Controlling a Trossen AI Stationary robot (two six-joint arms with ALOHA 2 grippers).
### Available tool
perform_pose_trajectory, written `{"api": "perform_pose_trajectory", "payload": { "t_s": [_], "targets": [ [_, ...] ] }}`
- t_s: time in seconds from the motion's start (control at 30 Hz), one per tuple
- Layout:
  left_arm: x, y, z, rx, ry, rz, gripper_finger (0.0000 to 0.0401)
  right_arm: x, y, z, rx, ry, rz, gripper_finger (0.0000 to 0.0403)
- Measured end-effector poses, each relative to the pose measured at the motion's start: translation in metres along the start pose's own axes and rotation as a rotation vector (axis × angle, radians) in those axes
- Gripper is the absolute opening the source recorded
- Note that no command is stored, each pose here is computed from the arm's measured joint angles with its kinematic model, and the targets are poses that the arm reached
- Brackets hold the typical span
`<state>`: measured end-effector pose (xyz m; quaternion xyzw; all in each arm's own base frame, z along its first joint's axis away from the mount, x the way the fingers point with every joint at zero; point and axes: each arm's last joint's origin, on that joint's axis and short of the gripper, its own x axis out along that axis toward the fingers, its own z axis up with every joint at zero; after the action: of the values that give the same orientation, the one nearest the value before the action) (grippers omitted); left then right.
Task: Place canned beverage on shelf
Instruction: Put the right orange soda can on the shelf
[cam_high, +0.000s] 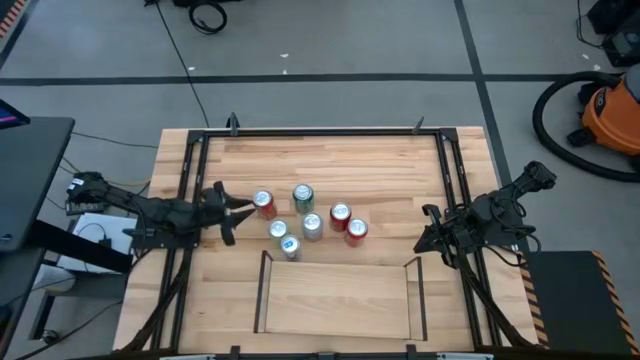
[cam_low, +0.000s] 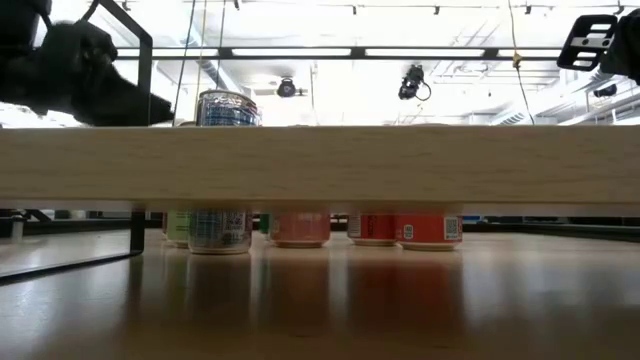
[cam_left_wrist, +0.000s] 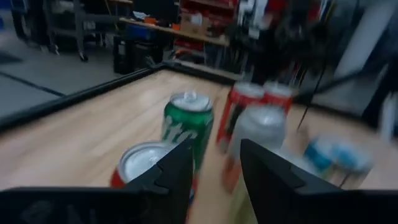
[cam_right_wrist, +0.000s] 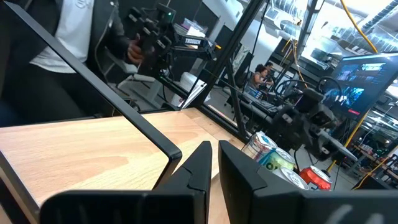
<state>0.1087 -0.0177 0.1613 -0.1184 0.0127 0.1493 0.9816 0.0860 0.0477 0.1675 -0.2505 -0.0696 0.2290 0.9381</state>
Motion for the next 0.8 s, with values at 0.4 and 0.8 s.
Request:
{"api": "perform_pose_trajectory", "payload": {
  "t_s": [0.4,0.8],
  "targets": [
    [-0.0002,-0.0011,0.0075,-0.162,-0.072,0.004,0.0142,0.0,-0.0017,-0.0001,-0.173,0.024,-0.048,0.0039],
    [-0.0004,-0.0056,0.0086,-0.388,-0.052,-0.099,0.0142,-0.0002,-0.0036,0.0054,-0.167,-0.049,-0.048,0.0039]
  ]
}}
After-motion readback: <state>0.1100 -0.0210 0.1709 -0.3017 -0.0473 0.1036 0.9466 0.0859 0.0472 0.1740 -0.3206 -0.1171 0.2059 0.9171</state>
